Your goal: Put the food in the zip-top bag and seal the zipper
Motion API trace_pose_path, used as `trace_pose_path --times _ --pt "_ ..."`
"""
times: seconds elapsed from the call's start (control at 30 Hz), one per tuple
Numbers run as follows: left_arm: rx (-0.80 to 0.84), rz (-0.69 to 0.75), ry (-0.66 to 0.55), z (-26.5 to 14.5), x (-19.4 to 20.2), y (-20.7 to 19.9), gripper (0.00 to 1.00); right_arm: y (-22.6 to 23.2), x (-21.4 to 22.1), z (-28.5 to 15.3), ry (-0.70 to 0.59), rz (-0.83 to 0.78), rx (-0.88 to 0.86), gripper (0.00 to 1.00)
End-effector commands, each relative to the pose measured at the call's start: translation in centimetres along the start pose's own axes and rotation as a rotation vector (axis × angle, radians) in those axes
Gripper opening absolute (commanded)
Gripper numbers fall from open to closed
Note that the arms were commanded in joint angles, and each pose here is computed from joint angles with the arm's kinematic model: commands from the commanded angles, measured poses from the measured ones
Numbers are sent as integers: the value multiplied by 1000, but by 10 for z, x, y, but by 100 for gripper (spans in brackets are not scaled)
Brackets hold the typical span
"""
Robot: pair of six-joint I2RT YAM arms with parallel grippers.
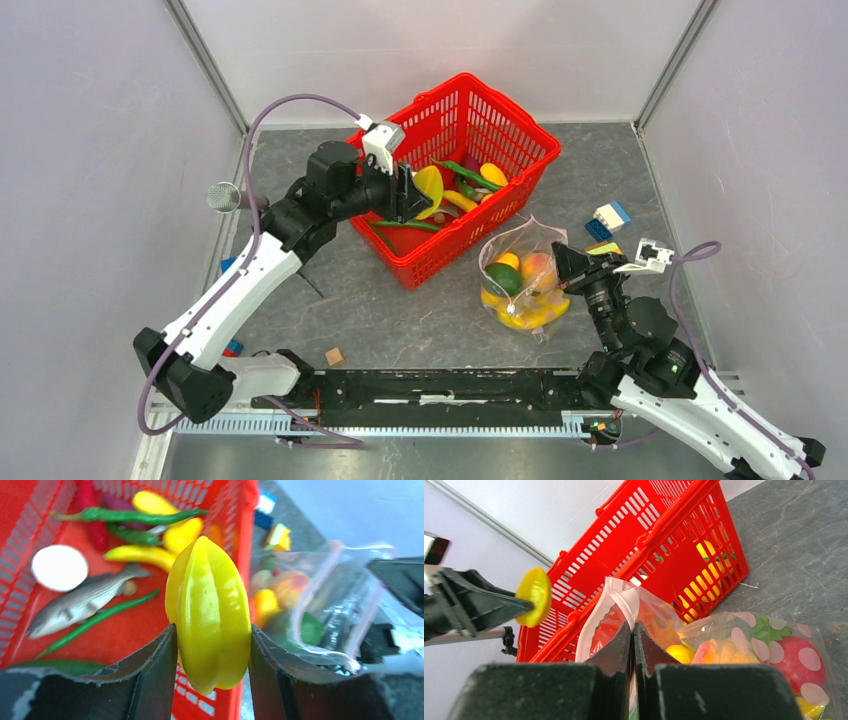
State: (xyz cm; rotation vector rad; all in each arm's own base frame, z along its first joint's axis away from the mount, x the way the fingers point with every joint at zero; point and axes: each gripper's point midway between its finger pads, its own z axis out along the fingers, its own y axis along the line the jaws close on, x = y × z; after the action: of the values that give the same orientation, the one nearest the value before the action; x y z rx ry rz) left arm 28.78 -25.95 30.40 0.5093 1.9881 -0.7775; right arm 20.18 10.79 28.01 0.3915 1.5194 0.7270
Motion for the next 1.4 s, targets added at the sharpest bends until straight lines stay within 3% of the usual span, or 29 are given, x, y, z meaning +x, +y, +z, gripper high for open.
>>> trace_pose_path --times 0.0,0.57,0.97,1.17,1.27,1.37 --pt "295 41 -78 -17 -22 -61 45 18 -8 1 -7 13 -61 7" --pt "701 257 126 6 43 -191 45 31 -6 3 18 -1 -106 6" --pt "487 247 240 64 69 -167 47 49 -9 0 22 -23 -196 6" --pt "360 274 203 87 66 -157 53 73 -18 -5 28 -51 -299 6" --pt "366 241 176 93 61 -164 53 77 -21 -6 25 -51 -316 6" --pt "372 205 161 98 59 -169 61 76 -24 -8 11 -43 -317 6"
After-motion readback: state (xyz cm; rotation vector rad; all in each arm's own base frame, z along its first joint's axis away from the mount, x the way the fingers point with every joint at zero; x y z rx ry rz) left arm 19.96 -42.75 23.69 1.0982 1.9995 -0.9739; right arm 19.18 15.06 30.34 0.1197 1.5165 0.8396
